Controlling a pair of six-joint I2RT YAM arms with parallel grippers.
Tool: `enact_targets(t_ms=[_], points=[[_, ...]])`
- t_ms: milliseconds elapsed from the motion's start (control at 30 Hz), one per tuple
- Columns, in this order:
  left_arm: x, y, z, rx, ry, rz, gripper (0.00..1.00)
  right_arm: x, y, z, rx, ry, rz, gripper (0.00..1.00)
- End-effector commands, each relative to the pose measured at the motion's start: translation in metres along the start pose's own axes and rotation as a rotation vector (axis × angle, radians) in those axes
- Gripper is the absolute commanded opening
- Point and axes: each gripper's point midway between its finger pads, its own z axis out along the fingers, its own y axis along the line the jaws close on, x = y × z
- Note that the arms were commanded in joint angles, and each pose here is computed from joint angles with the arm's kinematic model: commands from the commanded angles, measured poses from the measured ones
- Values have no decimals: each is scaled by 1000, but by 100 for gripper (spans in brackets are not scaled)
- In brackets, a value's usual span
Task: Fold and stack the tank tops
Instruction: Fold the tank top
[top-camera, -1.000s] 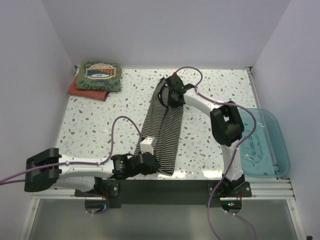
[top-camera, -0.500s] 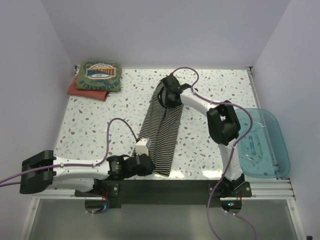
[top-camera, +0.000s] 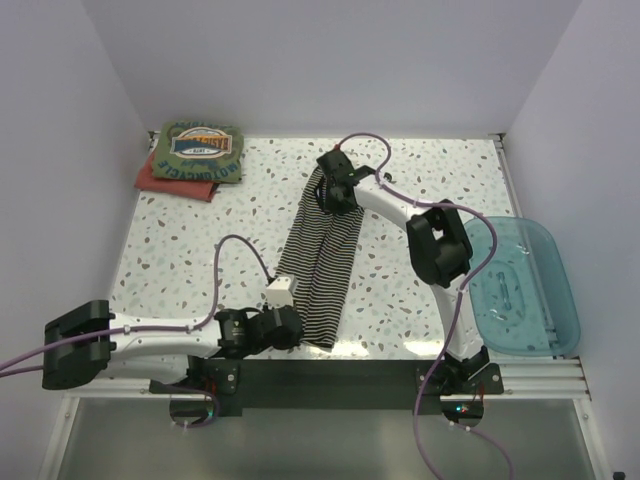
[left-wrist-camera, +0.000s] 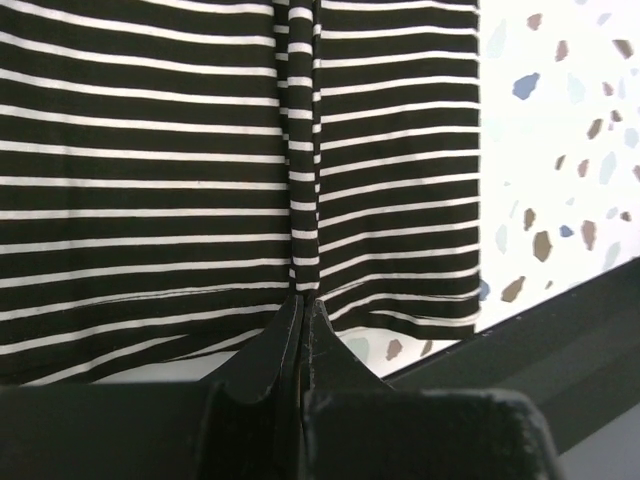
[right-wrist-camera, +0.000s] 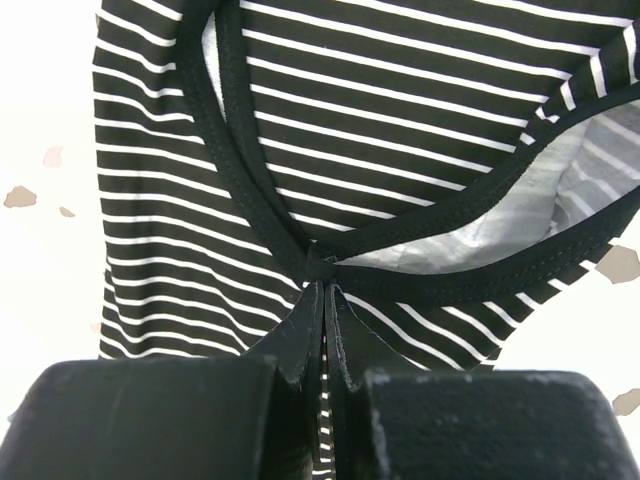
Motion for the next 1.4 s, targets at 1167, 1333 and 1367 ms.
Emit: enact_targets(t_ms=[1167,1333,1367], points=[[-30,-99,38,142,62,263,2,-95,-114,-27,189,-210,104,51],[-11,-81,54,97,111,299,0,-106,-115,-9,192,-207,96,51],[-7,-80,56,97,129,302,0,-104,-114,-4,189,-197,92,51]])
